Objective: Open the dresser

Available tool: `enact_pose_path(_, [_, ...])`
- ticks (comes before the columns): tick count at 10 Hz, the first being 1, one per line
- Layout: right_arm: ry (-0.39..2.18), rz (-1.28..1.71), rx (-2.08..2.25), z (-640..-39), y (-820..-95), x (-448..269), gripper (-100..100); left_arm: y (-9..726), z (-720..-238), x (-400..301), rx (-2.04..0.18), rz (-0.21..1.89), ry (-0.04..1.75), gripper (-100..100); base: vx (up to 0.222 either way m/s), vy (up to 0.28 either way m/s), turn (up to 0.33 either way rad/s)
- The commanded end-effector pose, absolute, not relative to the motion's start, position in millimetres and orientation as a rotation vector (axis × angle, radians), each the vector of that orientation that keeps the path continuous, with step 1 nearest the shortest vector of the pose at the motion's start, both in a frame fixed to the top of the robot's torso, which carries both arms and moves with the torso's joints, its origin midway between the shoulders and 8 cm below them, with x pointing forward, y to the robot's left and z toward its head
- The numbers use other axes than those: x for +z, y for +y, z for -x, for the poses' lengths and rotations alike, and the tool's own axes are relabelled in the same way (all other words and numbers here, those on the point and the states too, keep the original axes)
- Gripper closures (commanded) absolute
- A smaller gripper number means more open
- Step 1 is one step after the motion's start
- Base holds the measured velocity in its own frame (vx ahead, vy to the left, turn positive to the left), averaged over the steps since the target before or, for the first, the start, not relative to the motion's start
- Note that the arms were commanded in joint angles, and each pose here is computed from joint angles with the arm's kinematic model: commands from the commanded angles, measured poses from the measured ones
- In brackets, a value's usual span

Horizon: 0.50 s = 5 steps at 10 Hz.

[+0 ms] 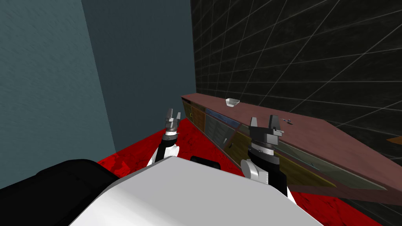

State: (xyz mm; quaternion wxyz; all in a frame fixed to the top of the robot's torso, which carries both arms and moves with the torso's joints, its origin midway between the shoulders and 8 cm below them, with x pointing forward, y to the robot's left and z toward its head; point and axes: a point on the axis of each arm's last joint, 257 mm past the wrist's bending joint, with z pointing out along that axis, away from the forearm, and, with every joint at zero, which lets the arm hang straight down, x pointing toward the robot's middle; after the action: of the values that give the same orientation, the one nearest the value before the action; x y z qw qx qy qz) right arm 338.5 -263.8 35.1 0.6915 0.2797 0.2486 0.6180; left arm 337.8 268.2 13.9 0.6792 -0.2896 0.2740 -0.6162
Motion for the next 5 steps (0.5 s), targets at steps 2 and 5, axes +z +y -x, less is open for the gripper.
enact_pose_path(2, [0.555,-0.625,1.381,-338.4,-263.8,35.2,0,268.2,-337.8,13.9,-1.384,0.65,0.615,0,0.0,0.0,0.0])
enact_pose_path(5, [0.555,-0.625,1.381,-338.4,-263.8,35.3,0,268.2,-337.7,14.0,-1.384,0.65,0.615,0,0.0,0.0,0.0])
